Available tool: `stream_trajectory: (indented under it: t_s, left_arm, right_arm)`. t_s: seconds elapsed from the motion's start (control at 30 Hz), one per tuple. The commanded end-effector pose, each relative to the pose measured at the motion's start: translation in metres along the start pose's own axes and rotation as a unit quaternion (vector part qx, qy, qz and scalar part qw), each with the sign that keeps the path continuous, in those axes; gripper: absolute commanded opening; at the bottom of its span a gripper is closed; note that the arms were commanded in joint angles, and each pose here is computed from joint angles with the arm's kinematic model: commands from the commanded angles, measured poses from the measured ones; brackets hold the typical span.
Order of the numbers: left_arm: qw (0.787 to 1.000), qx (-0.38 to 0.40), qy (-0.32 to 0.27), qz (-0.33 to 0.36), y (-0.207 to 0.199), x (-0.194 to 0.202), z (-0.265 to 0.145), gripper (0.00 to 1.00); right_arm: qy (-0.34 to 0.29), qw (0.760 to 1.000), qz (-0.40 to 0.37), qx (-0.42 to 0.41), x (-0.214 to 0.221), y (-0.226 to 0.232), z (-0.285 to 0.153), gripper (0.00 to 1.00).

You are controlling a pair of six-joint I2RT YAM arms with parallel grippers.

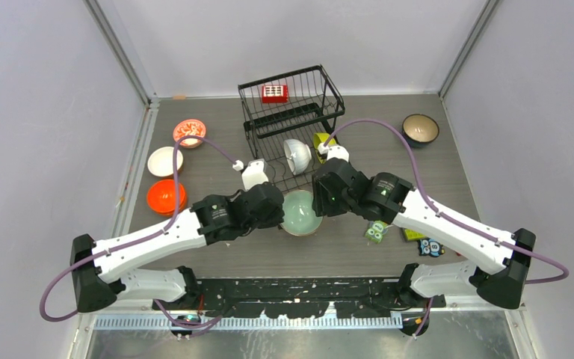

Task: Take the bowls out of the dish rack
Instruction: Place the bowl at the center of the board.

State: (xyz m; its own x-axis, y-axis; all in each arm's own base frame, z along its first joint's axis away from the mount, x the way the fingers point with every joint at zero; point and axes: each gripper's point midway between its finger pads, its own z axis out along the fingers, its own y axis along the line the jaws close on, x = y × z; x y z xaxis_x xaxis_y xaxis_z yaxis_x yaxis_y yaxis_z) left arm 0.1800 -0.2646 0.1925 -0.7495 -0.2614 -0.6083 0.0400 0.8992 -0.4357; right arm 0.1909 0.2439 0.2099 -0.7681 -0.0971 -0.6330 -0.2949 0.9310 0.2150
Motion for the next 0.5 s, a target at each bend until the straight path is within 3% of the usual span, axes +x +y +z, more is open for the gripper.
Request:
stream_trajectory:
  t_s: [0.0, 0.47]
  left_arm:
    - [0.997, 0.054, -0.039, -0.043, -0.0252, -0.0256, -0.0127, 0.00]
    - [0.996, 0.059, -0.042, -0.049, -0.0244, -0.0263, -0.0149, 0.00]
  right_arm:
    - [-0.004, 1.000, 0.008, -0.017, -0.0021, 0.0072, 0.0015, 0.41]
    - [0.005, 1.000, 0.010, -0.005, 0.0042, 0.0033, 0.0105, 0.30]
